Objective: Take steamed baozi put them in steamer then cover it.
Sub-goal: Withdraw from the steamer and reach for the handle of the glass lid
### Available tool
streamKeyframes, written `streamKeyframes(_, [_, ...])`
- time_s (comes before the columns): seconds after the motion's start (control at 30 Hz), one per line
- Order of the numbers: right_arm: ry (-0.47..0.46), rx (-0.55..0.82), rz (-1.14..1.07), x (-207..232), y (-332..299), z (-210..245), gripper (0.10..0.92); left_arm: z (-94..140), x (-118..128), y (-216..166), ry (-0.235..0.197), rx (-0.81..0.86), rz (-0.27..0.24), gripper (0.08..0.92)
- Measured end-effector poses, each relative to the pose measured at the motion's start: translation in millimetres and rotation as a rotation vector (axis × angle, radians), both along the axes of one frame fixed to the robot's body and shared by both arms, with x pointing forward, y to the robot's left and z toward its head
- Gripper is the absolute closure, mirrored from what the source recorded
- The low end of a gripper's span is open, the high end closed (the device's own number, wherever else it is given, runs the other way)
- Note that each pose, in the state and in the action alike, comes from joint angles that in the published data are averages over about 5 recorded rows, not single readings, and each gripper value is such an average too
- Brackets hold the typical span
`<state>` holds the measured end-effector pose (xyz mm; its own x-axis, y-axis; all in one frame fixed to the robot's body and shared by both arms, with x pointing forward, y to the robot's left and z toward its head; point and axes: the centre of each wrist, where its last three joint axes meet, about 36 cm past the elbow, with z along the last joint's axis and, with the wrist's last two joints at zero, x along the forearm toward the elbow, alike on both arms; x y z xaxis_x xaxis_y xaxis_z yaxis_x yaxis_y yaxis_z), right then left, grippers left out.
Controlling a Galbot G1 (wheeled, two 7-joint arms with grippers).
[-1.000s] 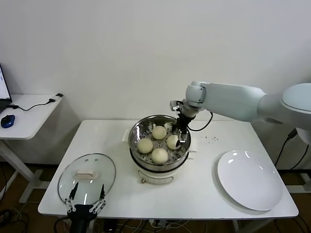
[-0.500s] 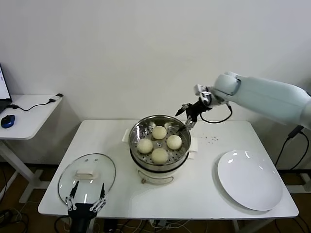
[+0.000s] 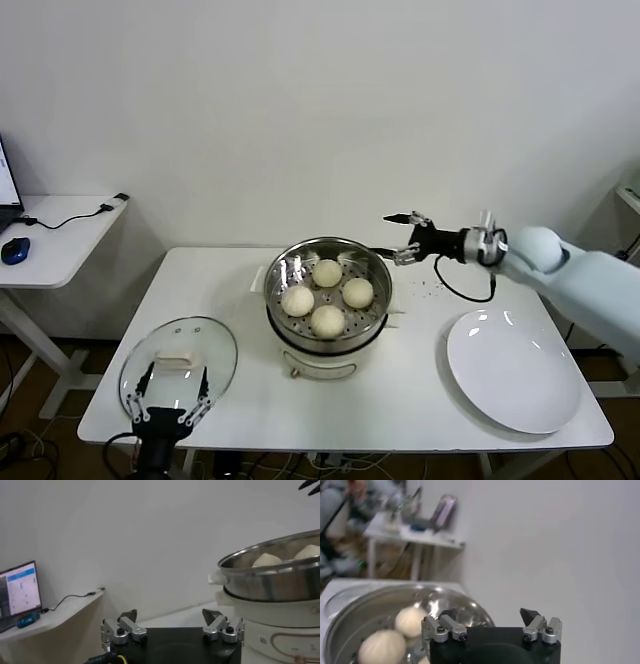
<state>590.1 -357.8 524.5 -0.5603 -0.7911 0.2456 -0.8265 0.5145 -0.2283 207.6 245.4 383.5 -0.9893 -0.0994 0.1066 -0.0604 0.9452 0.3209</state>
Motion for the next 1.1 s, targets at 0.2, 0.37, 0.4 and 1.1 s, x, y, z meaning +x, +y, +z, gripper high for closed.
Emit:
streamKeyframes(0.2, [-0.015,0.166,-0.128,-40,-3,-36,0.2,5,0,5,0.01,0.038,-0.003,0.177])
streamKeyframes(0.37, [-0.007,0.273,-0.226,-73,-5,-67,0.2,6,1,12,0.027,0.14,-0.024,0.177])
streamKeyframes(0.4, [-0.003,0.29,-0.248,-79,-6,-73,0.2,5,1,14,0.031,0.174,-0.03,0.177])
streamKeyframes(1.1, [0.046,0.358,-0.645,-194,-51,-170,0.2,-65,39,59,0.099,1.187,-0.098,0.177])
